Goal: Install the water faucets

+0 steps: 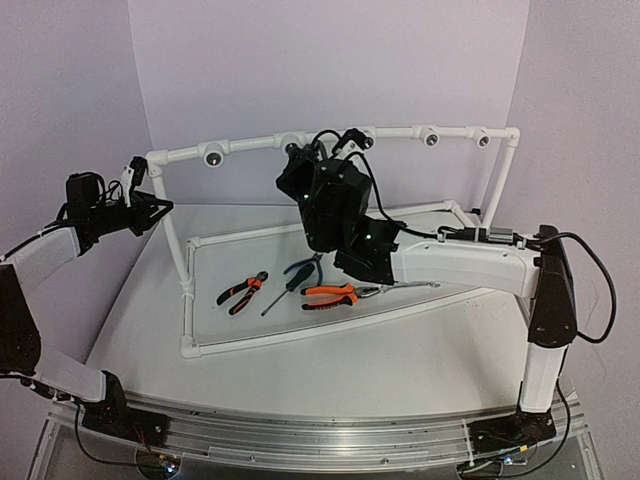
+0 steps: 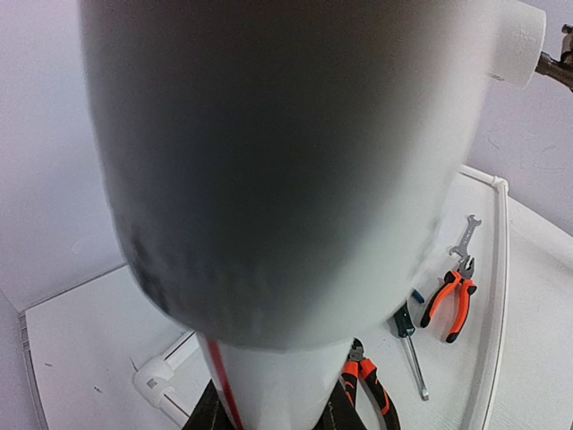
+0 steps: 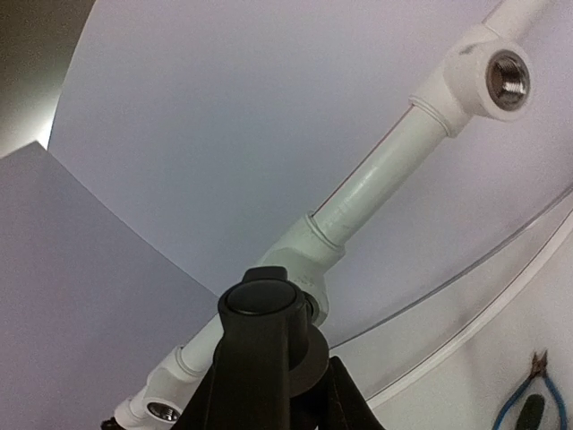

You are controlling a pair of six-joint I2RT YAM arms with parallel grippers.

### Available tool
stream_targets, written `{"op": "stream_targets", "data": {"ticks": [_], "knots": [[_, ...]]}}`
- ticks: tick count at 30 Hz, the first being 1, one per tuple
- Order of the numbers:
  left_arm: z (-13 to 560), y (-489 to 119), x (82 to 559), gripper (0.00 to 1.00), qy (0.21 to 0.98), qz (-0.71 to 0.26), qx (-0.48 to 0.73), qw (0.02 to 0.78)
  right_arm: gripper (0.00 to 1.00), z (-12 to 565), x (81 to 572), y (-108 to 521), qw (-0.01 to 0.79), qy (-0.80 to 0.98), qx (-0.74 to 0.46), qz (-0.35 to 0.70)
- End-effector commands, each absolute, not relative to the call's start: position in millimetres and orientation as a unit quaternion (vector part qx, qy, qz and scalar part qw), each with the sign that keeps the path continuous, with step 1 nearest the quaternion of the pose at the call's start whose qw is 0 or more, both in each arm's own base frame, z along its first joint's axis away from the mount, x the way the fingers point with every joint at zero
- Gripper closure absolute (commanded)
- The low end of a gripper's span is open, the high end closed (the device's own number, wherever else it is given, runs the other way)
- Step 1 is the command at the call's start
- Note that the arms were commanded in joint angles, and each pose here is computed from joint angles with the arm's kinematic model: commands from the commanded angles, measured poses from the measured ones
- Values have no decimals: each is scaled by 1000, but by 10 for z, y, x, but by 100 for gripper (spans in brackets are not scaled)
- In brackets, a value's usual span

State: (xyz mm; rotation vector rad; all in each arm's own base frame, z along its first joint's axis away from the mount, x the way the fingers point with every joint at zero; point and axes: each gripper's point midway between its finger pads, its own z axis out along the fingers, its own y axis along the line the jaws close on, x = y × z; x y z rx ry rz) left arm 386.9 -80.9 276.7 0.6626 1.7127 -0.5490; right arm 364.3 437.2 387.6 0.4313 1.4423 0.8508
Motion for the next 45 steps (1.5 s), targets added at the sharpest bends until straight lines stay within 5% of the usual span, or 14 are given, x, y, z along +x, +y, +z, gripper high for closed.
{"op": "stream_targets", "data": {"ticks": [1,4,7,12,20,28,34,45], "knots": [[2692,-961,3818,100,739,-250,296,551,100,3512,3648,4410,565,608,313,462],[2694,-963,3822,100,739,-250,296,551,100,3545,3618,4414,557,605,317,473],[2690,-964,3826,100,739,-251,296,551,89,3601,3584,4419,552,603,314,482],[2683,-960,3827,100,740,-249,296,550,48,3831,3497,4424,561,601,274,498],[2674,-955,3840,100,743,-249,294,547,11,4147,3090,4343,587,595,190,515],[2677,-950,3846,100,747,-252,288,544,8,3742,2544,4202,624,672,4,399],[2690,-953,3839,100,745,-252,290,545,10,3333,2274,4071,650,696,-292,89],[2672,-961,3825,100,744,-251,294,545,8,3936,2367,4098,612,406,-574,-363]]}}
